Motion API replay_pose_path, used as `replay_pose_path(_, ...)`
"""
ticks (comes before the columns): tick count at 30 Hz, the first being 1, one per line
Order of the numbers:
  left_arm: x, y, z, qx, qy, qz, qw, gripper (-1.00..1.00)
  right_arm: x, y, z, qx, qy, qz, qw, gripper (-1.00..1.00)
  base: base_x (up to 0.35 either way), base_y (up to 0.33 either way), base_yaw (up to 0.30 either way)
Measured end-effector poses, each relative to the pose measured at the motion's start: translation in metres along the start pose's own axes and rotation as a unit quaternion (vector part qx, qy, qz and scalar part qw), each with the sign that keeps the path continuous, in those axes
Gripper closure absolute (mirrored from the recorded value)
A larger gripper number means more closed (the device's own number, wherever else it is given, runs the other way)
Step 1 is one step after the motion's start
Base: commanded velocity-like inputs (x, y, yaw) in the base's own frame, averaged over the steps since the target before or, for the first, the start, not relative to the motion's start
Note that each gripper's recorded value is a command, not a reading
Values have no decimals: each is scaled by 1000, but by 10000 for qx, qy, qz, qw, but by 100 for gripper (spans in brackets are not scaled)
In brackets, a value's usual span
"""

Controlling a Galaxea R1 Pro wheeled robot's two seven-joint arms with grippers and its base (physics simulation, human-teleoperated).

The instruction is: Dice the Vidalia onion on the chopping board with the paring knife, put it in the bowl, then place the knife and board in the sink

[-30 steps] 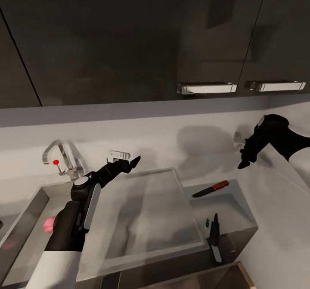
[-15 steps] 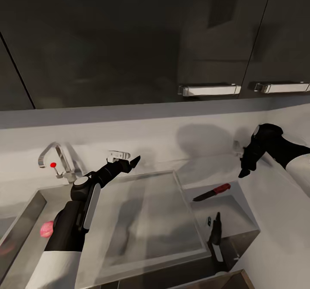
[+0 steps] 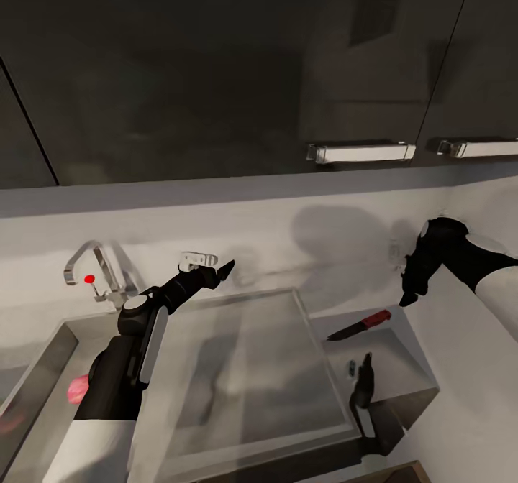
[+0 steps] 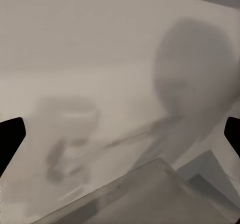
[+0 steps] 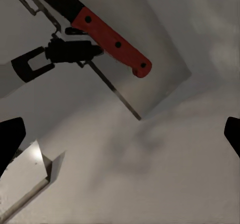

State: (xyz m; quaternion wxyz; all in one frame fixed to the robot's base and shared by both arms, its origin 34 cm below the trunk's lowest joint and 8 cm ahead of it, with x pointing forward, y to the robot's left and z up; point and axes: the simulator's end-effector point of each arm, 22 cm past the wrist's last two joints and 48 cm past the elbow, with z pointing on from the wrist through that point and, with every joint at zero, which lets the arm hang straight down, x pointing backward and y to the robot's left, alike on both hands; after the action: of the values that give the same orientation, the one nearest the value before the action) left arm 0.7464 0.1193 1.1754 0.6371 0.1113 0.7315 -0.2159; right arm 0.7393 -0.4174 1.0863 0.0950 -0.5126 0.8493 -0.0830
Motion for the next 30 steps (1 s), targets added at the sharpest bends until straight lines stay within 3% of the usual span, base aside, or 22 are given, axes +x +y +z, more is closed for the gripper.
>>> replay_pose_path(13, 0, 0, 0, 1, -1, 0, 10000, -100, 10, 12, 23, -31, 117, -15, 9999, -100, 0, 0, 0)
replay_pose_path(30, 0, 0, 0, 4, 0, 2, 10000, -100, 12, 18, 28, -101, 137, -22, 9999, -100, 0, 0, 0)
